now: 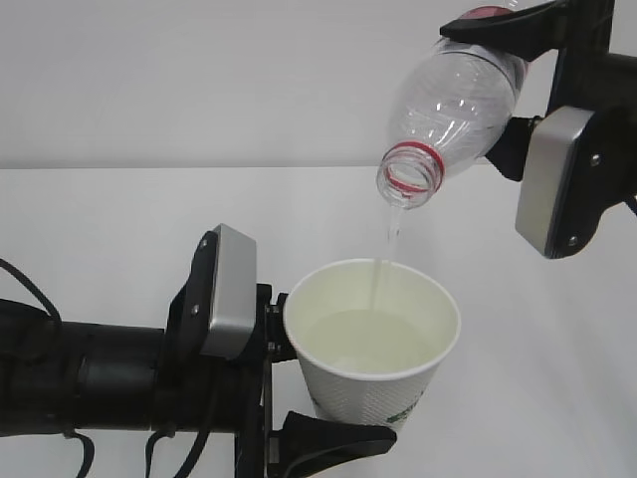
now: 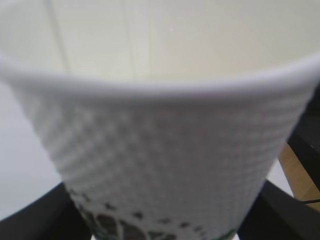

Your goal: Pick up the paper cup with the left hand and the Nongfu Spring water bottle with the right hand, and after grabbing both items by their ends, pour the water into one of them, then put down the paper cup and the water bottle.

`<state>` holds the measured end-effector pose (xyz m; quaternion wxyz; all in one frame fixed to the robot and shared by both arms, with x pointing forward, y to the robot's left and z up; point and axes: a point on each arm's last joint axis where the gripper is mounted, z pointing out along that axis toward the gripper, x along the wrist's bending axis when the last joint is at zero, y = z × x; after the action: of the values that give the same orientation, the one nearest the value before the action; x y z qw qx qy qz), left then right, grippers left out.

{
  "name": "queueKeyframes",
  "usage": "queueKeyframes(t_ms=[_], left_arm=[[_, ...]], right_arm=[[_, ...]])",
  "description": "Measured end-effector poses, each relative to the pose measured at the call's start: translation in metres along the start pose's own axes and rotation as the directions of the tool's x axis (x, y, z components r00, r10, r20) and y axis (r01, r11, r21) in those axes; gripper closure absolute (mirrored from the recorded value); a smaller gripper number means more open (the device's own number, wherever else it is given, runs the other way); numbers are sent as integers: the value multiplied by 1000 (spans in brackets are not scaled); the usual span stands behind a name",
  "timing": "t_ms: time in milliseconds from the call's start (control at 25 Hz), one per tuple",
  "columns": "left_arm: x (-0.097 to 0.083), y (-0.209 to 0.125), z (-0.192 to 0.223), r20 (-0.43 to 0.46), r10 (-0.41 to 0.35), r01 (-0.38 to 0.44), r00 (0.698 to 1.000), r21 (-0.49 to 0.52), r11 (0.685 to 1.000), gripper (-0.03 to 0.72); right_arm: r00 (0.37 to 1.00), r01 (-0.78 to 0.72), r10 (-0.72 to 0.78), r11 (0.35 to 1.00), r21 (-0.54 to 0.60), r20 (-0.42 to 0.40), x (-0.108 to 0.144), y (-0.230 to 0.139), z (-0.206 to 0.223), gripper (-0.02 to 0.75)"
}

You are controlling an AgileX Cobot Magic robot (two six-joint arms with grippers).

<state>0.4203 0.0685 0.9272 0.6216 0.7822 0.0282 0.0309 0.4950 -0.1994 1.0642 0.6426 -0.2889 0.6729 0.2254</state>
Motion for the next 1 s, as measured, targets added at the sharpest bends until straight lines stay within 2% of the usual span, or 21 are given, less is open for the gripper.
queueKeyframes(t_ms=[1000], left_arm=[[0, 0, 0, -2, -1, 1, 1000, 1, 1000, 134]], right_arm=[[1000, 9, -9, 1000, 0, 0, 0, 0, 0, 225]])
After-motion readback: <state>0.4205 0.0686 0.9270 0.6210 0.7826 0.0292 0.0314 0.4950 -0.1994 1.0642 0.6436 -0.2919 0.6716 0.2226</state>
